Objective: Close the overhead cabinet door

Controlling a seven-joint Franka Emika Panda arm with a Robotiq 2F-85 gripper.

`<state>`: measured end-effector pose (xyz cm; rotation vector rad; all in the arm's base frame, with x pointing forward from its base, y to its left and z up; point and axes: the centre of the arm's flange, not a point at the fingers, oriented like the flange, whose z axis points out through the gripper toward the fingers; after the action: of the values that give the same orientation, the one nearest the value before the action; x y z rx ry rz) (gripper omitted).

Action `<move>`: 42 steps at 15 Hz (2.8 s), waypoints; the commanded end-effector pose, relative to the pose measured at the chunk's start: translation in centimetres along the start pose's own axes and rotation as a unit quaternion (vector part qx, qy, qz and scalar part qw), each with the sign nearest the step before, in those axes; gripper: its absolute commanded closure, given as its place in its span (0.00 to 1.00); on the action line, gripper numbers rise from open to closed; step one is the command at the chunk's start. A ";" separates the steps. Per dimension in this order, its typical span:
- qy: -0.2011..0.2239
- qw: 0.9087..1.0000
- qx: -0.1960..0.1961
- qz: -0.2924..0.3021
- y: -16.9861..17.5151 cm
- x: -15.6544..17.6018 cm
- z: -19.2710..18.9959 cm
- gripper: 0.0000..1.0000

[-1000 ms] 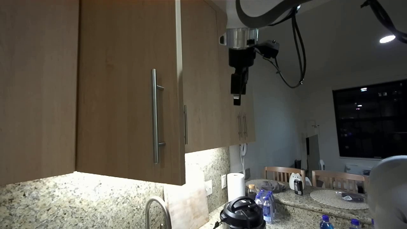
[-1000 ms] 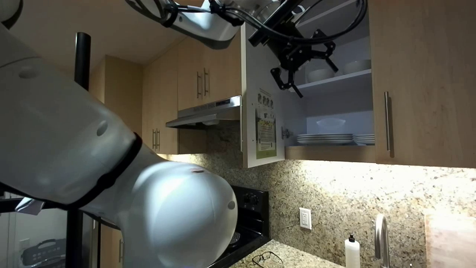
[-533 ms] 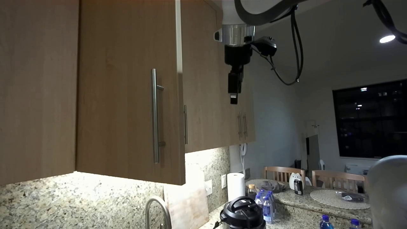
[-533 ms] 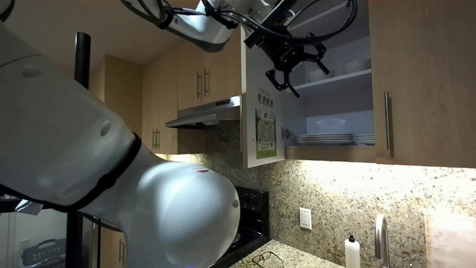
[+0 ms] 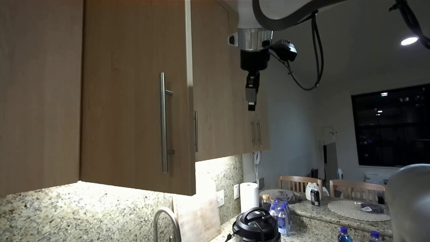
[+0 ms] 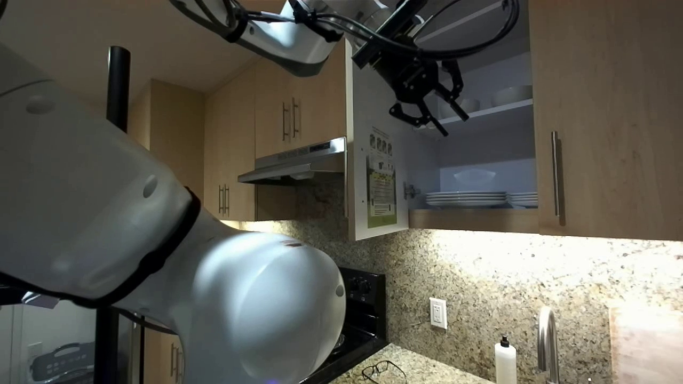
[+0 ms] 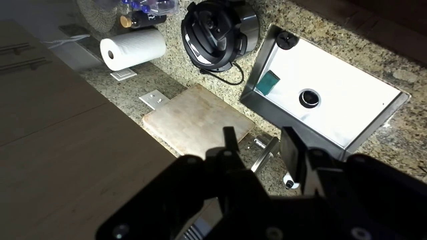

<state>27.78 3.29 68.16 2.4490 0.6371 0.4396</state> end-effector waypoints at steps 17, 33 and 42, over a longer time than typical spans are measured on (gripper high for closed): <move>-0.004 1.000 0.001 0.008 -0.1 -0.5 0.5 0.28; 0.138 0.987 -0.050 -0.065 -8.6 -2.3 -7.6 0.92; 0.225 0.972 -0.034 -0.060 -5.4 -2.6 -12.2 0.93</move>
<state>18.25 10.27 72.89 2.2618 0.8724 0.9528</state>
